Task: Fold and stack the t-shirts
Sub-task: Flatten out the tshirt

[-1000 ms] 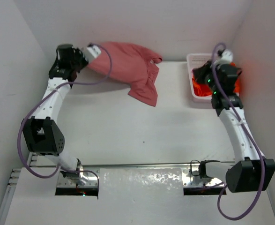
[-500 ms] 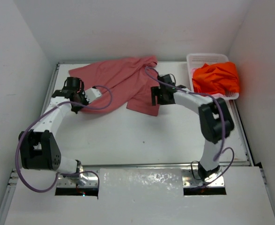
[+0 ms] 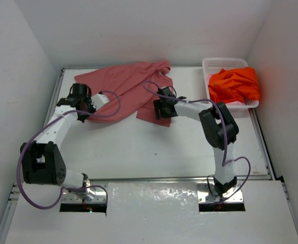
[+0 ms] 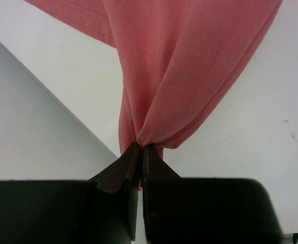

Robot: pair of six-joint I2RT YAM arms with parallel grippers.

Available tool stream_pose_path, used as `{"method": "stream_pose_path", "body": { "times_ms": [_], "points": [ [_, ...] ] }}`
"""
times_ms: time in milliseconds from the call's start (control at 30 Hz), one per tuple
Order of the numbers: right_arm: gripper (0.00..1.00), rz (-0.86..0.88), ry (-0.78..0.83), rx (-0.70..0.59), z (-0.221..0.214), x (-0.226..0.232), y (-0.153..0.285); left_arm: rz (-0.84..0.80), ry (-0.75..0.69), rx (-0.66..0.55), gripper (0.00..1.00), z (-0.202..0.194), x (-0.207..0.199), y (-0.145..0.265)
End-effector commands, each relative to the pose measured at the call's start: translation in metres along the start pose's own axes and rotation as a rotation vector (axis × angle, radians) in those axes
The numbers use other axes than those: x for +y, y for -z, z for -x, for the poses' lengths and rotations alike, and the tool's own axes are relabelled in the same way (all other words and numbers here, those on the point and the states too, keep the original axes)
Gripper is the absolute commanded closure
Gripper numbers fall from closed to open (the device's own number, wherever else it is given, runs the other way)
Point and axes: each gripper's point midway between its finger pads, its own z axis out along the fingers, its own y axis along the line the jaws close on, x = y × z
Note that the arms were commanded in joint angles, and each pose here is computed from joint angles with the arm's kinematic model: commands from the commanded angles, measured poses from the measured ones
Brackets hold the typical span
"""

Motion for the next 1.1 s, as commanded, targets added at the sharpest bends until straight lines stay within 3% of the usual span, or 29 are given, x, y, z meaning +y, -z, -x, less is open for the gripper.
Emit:
{"method": "stream_pose_path", "body": {
  "times_ms": [0, 33, 67, 100, 133, 233, 333, 367, 433, 467, 567, 667, 767, 800, 833, 867, 900, 933, 967, 1000, 1033, 1067],
  "points": [
    [0.39, 0.010, 0.019, 0.225, -0.084, 0.009, -0.011, 0.068, 0.013, -0.027, 1.00, 0.011, 0.017, 0.005],
    [0.57, -0.012, 0.016, 0.241, -0.094, 0.004, -0.013, 0.071, 0.010, -0.023, 1.00, 0.011, 0.018, 0.005],
    [0.67, -0.011, 0.014, 0.245, -0.096, 0.004, -0.014, 0.078, 0.007, -0.022, 1.00, 0.011, 0.019, 0.005],
    [0.96, -0.014, 0.012, 0.252, -0.100, 0.003, -0.016, 0.085, 0.002, -0.016, 1.00, 0.010, 0.021, 0.004],
    [1.00, -0.012, 0.010, 0.263, -0.105, 0.003, -0.017, 0.088, 0.000, -0.015, 1.00, 0.009, 0.021, 0.004],
    [1.00, 0.048, -0.019, 0.248, -0.109, 0.009, -0.012, 0.103, 0.004, -0.015, 1.00, 0.010, 0.024, 0.004],
    [1.00, 0.129, -0.060, 0.154, -0.099, 0.013, 0.001, 0.114, 0.008, -0.016, 1.00, 0.010, 0.026, 0.005],
    [1.00, 0.179, -0.070, 0.054, -0.072, 0.018, 0.016, 0.122, 0.013, -0.018, 1.00, 0.010, 0.028, 0.005],
    [1.00, 0.230, -0.104, 0.028, -0.073, 0.017, 0.034, 0.135, 0.032, -0.032, 1.00, 0.013, 0.032, 0.008],
    [1.00, 0.296, -0.132, -0.054, -0.050, 0.020, 0.058, 0.133, 0.042, -0.043, 1.00, 0.015, 0.033, 0.010],
    [1.00, 0.315, -0.189, -0.065, -0.065, 0.005, 0.086, 0.094, 0.065, -0.084, 1.00, 0.024, 0.032, 0.017],
    [1.00, 0.336, -0.183, -0.156, -0.055, -0.004, 0.118, 0.052, 0.062, -0.106, 1.00, 0.030, 0.028, 0.014],
    [1.00, 0.353, -0.232, -0.197, 0.007, -0.020, 0.124, 0.103, 0.087, -0.208, 1.00, 0.067, 0.058, 0.004],
    [1.00, 0.367, -0.247, -0.154, 0.019, -0.022, 0.106, 0.108, 0.131, -0.256, 1.00, 0.085, 0.070, 0.003],
    [1.00, 0.387, -0.236, -0.300, 0.099, -0.025, 0.126, 0.203, 0.164, -0.357, 1.00, 0.122, 0.117, 0.030],
    [1.00, 0.351, -0.258, -0.320, 0.130, -0.043, 0.126, 0.205, 0.200, -0.350, 1.00, 0.137, 0.137, 0.008],
    [1.00, 0.330, -0.241, -0.448, 0.210, -0.052, 0.138, 0.267, 0.284, -0.412, 1.00, 0.159, 0.168, 0.019],
    [1.00, 0.289, -0.262, -0.440, 0.231, -0.068, 0.139, 0.399, 0.345, -0.510, 1.00, 0.193, 0.225, 0.047],
    [1.00, 0.275, -0.262, -0.505, 0.268, -0.075, 0.153, 0.489, 0.404, -0.562, 1.00, 0.203, 0.257, 0.068],
    [1.00, 0.295, -0.233, -0.746, 0.345, -0.077, 0.234, 0.549, 0.479, -0.649, 1.00, 0.218, 0.280, 0.093],
    [1.00, 0.258, -0.264, -0.767, 0.360, -0.091, 0.218, 0.625, 0.507, -0.749, 1.00, 0.234, 0.304, 0.117],
    [1.00, 0.270, -0.282, -0.870, 0.382, -0.095, 0.251, 0.706, 0.517, -0.878, 1.00, 0.246, 0.323, 0.170]
  ]
}}
